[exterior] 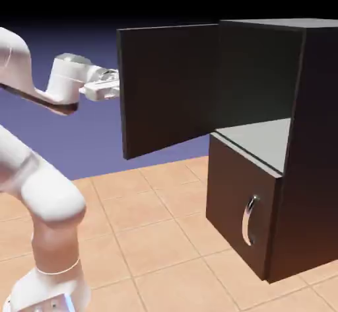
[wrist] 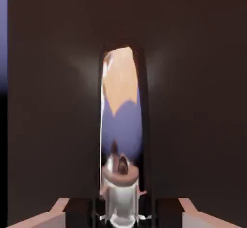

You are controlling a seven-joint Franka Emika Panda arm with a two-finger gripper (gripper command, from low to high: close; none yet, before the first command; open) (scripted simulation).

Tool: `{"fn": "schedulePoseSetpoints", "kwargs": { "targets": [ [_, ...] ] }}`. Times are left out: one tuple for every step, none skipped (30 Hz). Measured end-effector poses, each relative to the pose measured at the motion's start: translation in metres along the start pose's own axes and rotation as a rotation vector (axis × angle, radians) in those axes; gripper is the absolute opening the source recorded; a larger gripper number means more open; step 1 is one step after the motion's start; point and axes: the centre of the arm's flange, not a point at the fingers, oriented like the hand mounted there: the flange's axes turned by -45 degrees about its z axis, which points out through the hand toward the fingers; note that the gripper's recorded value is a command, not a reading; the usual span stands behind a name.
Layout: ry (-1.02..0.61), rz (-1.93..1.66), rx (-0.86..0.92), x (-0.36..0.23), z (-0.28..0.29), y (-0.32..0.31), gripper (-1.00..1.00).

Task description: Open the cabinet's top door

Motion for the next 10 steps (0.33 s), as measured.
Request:
{"fn": "schedulePoseSetpoints", "kwargs": {
  "targets": [
    [0.000, 0.000, 0.025, 0.000, -0.007, 0.004, -1.00],
    [0.000, 0.000, 0.049, 0.000, -0.013, 0.007, -1.00],
    [0.000, 0.000, 0.071, 0.000, -0.019, 0.011, -1.00],
    [0.000, 0.000, 0.093, 0.000, -0.025, 0.015, -1.00],
    [0.000, 0.000, 0.113, 0.000, -0.030, 0.018, -1.00],
    [0.000, 0.000, 0.132, 0.000, -0.035, 0.022, -1.00],
    [0.000, 0.000, 0.150, 0.000, -0.040, 0.025, -1.00],
    [0.000, 0.000, 0.165, 0.000, -0.044, 0.028, -1.00],
    [0.000, 0.000, 0.180, 0.000, -0.047, 0.030, -1.00],
    [0.000, 0.000, 0.193, 0.000, -0.050, 0.033, 1.00]
  ]
}}
